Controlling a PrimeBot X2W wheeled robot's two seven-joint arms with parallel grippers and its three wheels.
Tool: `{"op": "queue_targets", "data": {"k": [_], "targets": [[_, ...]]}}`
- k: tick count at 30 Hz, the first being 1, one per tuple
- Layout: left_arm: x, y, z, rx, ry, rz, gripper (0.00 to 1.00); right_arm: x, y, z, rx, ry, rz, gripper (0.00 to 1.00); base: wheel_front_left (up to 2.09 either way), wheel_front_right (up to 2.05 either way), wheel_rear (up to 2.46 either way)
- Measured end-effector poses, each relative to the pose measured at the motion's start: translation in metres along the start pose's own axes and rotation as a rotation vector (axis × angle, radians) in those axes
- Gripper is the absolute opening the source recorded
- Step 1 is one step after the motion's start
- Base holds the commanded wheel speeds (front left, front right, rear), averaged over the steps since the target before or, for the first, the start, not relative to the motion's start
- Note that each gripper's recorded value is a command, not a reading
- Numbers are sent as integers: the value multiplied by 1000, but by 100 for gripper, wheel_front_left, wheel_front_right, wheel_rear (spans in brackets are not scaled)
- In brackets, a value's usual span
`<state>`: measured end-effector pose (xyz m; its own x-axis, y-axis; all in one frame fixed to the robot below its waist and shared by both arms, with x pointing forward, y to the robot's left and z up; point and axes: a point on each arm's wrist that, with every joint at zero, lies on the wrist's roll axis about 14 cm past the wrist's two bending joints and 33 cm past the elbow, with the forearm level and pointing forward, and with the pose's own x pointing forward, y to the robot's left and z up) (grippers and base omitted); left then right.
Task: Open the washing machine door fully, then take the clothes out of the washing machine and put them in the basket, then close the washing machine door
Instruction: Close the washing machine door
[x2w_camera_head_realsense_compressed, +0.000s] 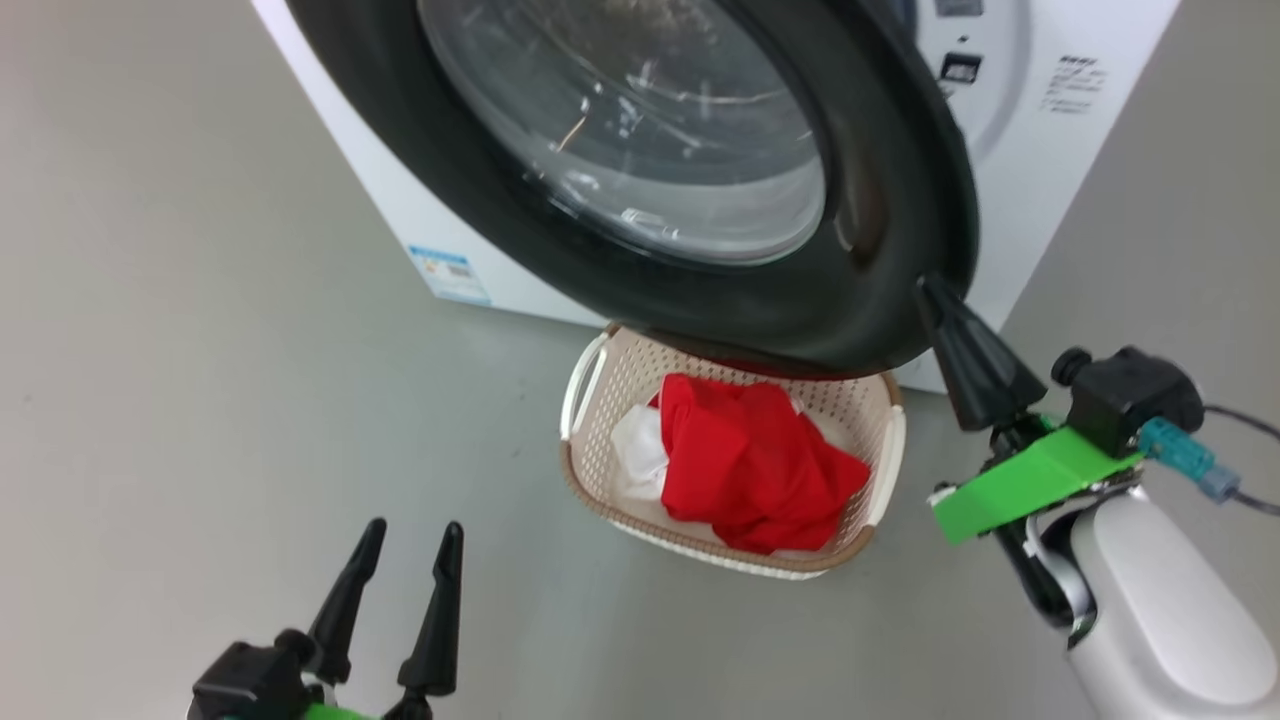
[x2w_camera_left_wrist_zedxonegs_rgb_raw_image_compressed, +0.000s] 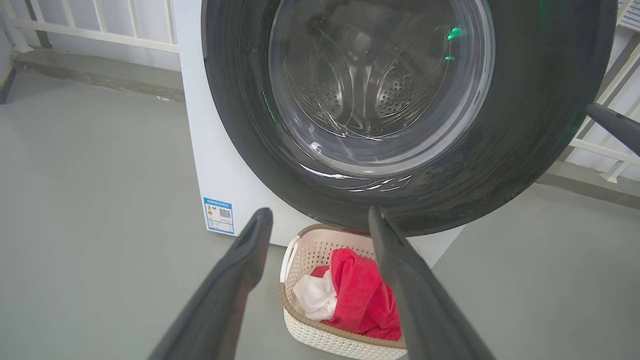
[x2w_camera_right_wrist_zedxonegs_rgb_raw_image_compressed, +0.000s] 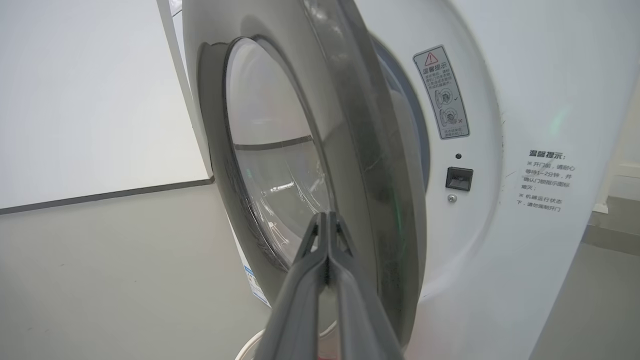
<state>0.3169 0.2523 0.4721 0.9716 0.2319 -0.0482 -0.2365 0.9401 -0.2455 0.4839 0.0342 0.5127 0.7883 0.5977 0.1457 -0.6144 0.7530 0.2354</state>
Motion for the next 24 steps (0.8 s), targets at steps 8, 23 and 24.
{"op": "queue_targets", "data": {"k": [8,23,24], "targets": [[16,4,-2,1,9,21,100,24,-14,-13,26,-4,-1,0,0,0,0],[52,-2,-12,-5,33,12,100,73,-70,-6,53,-108,-79,0,0,0,0],[53,-1,-13,-3,36,13,100,76,-73,-5,55,-115,-81,0,0,0,0]]}}
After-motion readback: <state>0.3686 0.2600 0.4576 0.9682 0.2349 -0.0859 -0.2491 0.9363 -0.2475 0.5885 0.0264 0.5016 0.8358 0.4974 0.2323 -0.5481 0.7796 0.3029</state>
